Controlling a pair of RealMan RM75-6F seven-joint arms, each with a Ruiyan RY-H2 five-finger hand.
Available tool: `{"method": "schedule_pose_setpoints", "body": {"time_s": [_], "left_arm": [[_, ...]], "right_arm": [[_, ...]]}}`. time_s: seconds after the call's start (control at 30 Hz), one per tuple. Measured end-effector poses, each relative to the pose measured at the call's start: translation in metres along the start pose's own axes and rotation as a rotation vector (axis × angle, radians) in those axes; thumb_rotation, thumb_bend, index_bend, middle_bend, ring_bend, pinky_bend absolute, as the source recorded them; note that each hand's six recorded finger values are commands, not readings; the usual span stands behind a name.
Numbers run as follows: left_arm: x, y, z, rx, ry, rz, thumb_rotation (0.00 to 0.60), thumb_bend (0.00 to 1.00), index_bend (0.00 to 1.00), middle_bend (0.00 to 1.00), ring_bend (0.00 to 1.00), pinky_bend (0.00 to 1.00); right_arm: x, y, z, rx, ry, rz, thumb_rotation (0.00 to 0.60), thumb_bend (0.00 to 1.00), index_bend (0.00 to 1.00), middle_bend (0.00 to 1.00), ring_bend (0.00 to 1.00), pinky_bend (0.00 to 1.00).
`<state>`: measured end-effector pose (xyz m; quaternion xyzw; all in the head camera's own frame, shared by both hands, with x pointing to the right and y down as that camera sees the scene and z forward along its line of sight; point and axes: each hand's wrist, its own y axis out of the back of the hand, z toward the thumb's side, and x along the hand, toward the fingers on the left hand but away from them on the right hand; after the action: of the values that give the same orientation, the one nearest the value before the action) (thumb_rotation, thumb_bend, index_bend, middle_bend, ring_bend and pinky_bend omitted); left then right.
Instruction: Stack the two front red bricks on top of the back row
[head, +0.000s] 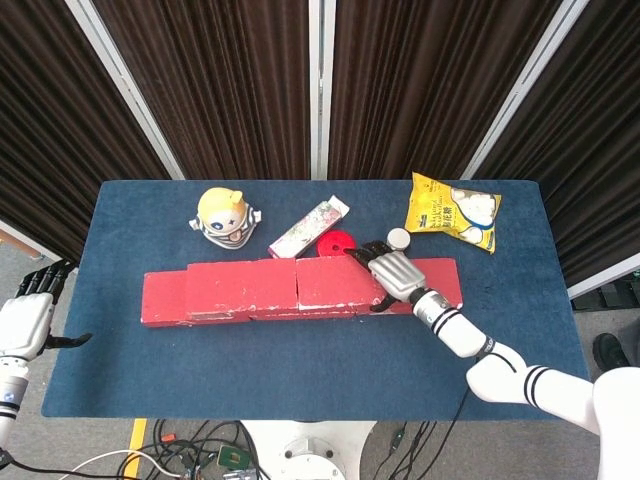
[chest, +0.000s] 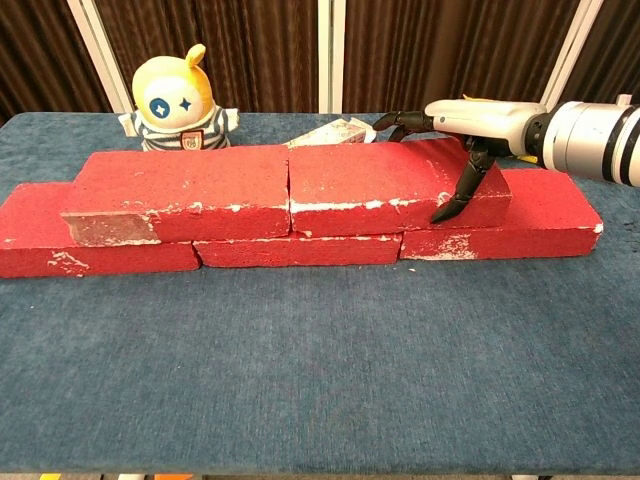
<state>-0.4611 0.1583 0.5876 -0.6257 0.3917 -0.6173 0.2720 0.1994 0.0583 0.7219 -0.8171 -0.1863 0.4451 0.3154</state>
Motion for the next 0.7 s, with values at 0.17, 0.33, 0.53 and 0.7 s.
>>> {"method": "schedule_pose_setpoints", "body": {"time_s": [0.17,0.33,0.53,0.7], "left_arm": [[-0.0005,0.0004,-0.0011,-0.002,0.002,0.001,0.6,0.0,0.02,0.0,0.0,0.0],[-0.0012,0.0002,-0.0025,-0.004,0.004,0.0,0.6,0.0,0.02,0.0,0.0,0.0],[-0.0009,-0.0004,-0.0027,-0.006,0.003,-0.002,0.6,0.0,0.02,0.0,0.0,0.0],[-0.0006,-0.0004,-0.0025,-0.007,0.003,-0.002,0.6,0.0,0.02,0.0,0.0,0.0]], "right_arm": [[-0.0004,-0.0016,0.0016,-0.001,0.002,0.002,0.6,0.1,0.0,0.2,0.05,0.0],[-0.0009,-0.003,0.0012,-0.003,-0.002,0.006,0.6,0.1,0.0,0.2,0.05,0.0],[-0.0006,-0.003,0.0007,-0.004,-0.005,0.005,0.6,0.09,0.0,0.2,0.05,0.0],[-0.0007,-0.004,0.0,-0.008,-0.009,0.01,0.6,0.06,0.0,0.19,0.04,0.0]]}}
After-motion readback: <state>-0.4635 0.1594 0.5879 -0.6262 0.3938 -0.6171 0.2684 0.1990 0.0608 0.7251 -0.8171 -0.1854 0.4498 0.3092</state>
